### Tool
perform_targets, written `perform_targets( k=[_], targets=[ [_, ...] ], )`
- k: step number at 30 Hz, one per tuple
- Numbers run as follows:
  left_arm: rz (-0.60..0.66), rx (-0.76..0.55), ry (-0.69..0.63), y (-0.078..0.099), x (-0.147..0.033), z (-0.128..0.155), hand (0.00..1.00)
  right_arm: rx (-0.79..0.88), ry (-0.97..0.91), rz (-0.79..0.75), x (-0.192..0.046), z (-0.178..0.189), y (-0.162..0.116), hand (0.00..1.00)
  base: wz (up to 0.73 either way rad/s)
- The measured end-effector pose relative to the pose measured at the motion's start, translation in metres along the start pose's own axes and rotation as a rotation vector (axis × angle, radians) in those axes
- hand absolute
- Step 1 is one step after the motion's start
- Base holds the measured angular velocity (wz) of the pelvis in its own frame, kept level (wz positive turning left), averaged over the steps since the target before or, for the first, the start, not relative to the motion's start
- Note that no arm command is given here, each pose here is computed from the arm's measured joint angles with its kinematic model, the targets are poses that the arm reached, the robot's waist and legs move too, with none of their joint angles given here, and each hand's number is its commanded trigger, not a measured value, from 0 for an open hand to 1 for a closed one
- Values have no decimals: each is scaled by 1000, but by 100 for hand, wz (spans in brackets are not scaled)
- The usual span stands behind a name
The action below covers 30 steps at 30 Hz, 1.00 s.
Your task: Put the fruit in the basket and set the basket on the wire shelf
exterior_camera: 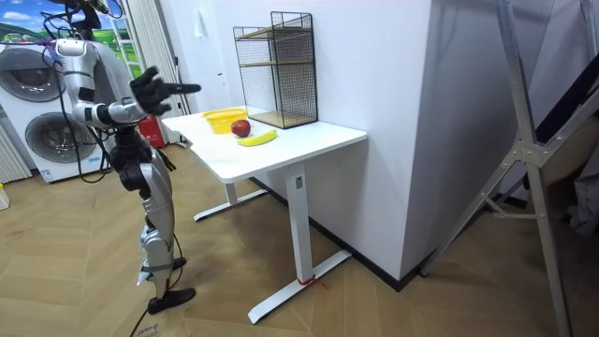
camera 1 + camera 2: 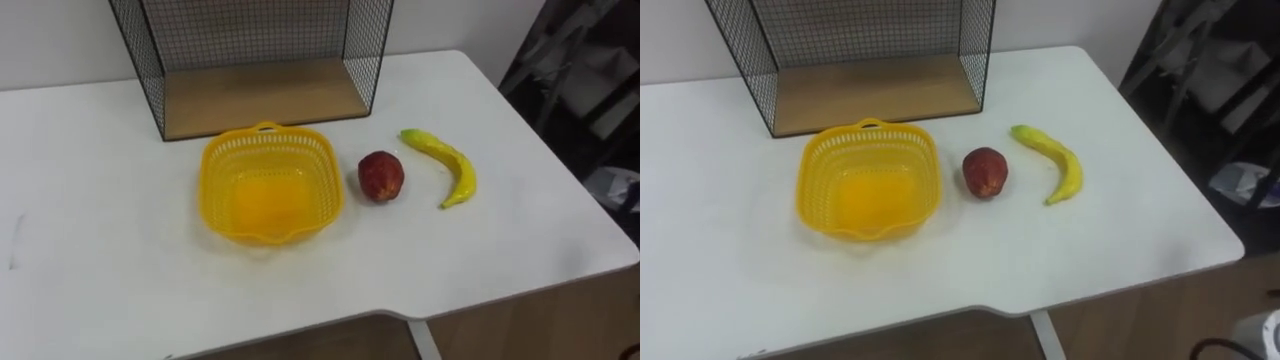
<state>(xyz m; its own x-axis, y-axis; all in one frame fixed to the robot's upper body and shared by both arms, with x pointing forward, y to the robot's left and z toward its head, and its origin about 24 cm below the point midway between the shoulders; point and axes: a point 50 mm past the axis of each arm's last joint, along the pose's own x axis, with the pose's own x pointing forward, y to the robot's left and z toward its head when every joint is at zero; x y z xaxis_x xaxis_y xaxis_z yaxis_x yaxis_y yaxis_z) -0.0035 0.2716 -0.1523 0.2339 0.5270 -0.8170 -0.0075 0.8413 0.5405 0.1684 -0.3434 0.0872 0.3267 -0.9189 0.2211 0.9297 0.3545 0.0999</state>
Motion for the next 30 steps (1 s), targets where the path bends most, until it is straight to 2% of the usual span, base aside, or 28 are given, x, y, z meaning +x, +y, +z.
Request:
perform_targets(
  k=[8, 13, 22, 30],
  targets=[
    [-42, 53, -12, -5, -1, 2, 0, -7, -55, 242, -14, 9, 32, 0, 0],
    [-66, 110, -14, -9, -1, 3, 0, -49, -11, 493, -37, -3, 56, 0, 1],
    [-133, 147, -26, -14, 0, 10, 0, -123, 32, 823, -65, -22, 83, 0, 5],
    [-159, 152, -53, -16, 2, 21, 0, -174, 42, 940, -70, -28, 86, 0, 1]
  ],
)
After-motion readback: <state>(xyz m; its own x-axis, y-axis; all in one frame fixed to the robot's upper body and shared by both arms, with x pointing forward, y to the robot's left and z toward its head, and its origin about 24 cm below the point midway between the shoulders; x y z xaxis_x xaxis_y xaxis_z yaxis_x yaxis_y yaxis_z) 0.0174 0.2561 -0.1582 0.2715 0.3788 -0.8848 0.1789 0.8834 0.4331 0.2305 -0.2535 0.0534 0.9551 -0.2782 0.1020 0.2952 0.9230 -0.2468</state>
